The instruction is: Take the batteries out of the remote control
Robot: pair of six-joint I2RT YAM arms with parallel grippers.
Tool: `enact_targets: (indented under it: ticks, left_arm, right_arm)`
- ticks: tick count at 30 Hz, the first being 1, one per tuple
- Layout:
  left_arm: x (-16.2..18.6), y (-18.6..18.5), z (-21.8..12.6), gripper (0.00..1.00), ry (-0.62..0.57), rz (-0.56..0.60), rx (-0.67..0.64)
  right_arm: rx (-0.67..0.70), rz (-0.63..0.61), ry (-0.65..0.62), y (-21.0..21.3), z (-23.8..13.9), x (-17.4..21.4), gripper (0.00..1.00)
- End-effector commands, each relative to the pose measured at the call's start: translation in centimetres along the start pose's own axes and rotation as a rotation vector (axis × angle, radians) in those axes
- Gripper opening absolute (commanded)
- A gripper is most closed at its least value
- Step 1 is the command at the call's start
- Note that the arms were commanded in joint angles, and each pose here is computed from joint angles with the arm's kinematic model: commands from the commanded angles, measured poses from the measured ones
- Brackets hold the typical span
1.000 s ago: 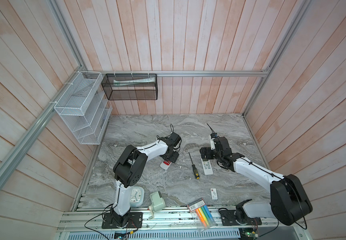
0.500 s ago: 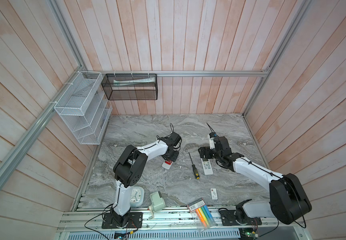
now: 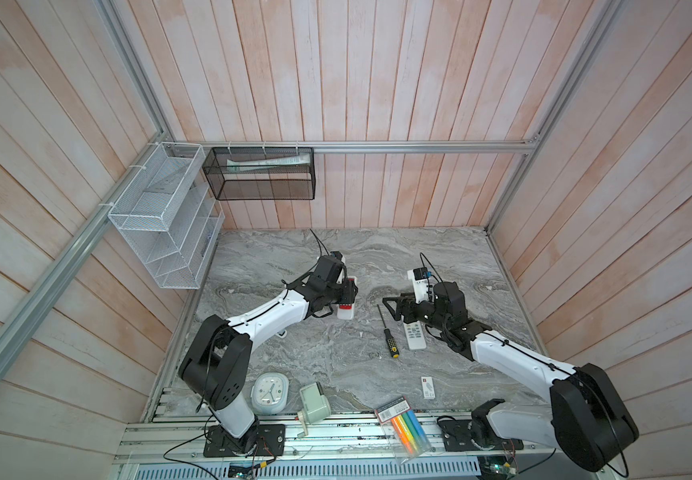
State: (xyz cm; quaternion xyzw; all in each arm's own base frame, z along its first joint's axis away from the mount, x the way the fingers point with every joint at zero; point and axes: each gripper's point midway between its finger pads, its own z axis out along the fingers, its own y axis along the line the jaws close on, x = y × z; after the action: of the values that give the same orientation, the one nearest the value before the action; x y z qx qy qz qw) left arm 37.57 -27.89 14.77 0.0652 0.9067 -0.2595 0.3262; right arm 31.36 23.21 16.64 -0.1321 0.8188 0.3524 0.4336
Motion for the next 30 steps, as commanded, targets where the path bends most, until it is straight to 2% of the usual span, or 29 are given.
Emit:
enact_targets:
  ticks: [1,6,13,22,30]
  left_arm:
    - [-2.0,-2.7,-1.2,0.42,-0.102,-0.109,0.150]
    - [-2.3,-3.2,-2.4,0.42,-0.148,-0.170,0.203]
    - [-2.3,-3.1,-3.0,0.42,-0.170,-0.191,0.208]
    - [-2.3,-2.8,-3.3,0.42,-0.184,-0.191,0.198]
    - [-2.1,-2.8,-3.3,0.42,-0.181,-0.191,0.200]
  right_arm:
    - [-0.119,-0.009,-0.041,3.4,0.5,-1.3,0.77]
    - [-0.167,-0.028,0.006,5.7,2.4,-0.8,0.72]
    - [-0.182,-0.024,0.032,7.5,4.8,-0.3,0.66]
    - [-0.187,0.024,0.032,7.6,6.8,0.1,0.44]
    - [-0.209,0.027,0.040,8.2,8.0,0.2,0.31]
